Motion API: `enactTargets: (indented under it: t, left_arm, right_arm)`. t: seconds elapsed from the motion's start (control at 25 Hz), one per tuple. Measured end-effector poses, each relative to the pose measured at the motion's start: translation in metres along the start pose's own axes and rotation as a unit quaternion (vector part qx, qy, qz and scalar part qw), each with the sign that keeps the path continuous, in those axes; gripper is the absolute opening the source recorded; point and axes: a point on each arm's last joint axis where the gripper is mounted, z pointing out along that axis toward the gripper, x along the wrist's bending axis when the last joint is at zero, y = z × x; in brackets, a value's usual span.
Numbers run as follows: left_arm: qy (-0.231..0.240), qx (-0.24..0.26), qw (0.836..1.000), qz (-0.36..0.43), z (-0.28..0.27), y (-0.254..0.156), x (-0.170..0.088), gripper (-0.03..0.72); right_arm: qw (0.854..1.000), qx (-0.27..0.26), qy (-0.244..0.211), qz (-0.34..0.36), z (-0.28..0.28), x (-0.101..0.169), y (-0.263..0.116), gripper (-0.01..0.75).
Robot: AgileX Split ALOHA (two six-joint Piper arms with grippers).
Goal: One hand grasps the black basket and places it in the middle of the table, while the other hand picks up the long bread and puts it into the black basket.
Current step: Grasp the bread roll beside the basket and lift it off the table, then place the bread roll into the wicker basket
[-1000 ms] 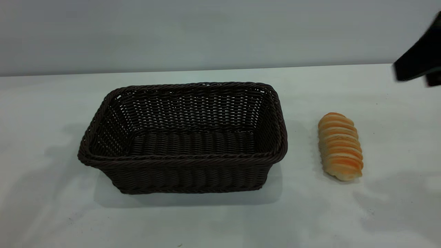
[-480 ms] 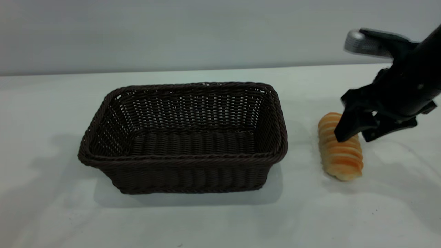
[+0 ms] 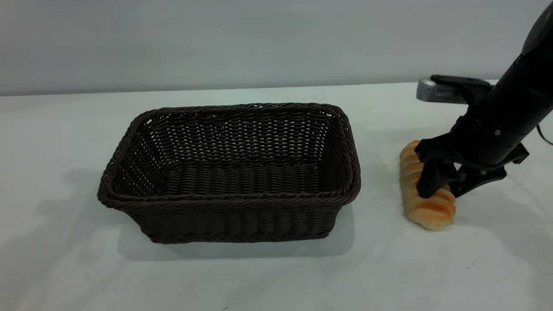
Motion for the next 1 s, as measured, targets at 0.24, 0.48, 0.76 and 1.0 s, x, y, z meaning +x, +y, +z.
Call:
enactTargets:
  t: [0.24, 0.48, 0.76, 1.0]
  left_arm:
    - [0.000, 0.010, 1.000, 0.000, 0.000, -0.002, 0.000, 0.459]
    - [0.000, 0.022, 1.000, 0.001, 0.000, -0.004, 0.000, 0.459]
    - [0.000, 0.023, 1.000, 0.004, 0.000, -0.004, 0.000, 0.459]
    - [0.007, 0.028, 1.000, 0.010, 0.000, -0.005, 0.001, 0.459]
  right_arm:
    - [1.000, 0.004, 0.001, -0.027, -0.007, 0.002, 0.002, 0.066]
    - [0.997, -0.030, 0.017, -0.072, -0.065, 0.020, 0.029, 0.045]
    - [0.980, -0.059, 0.076, -0.172, -0.097, 0.109, 0.056, 0.045]
    - [0.963, -0.032, 0.118, -0.240, -0.072, 0.181, 0.043, 0.099]
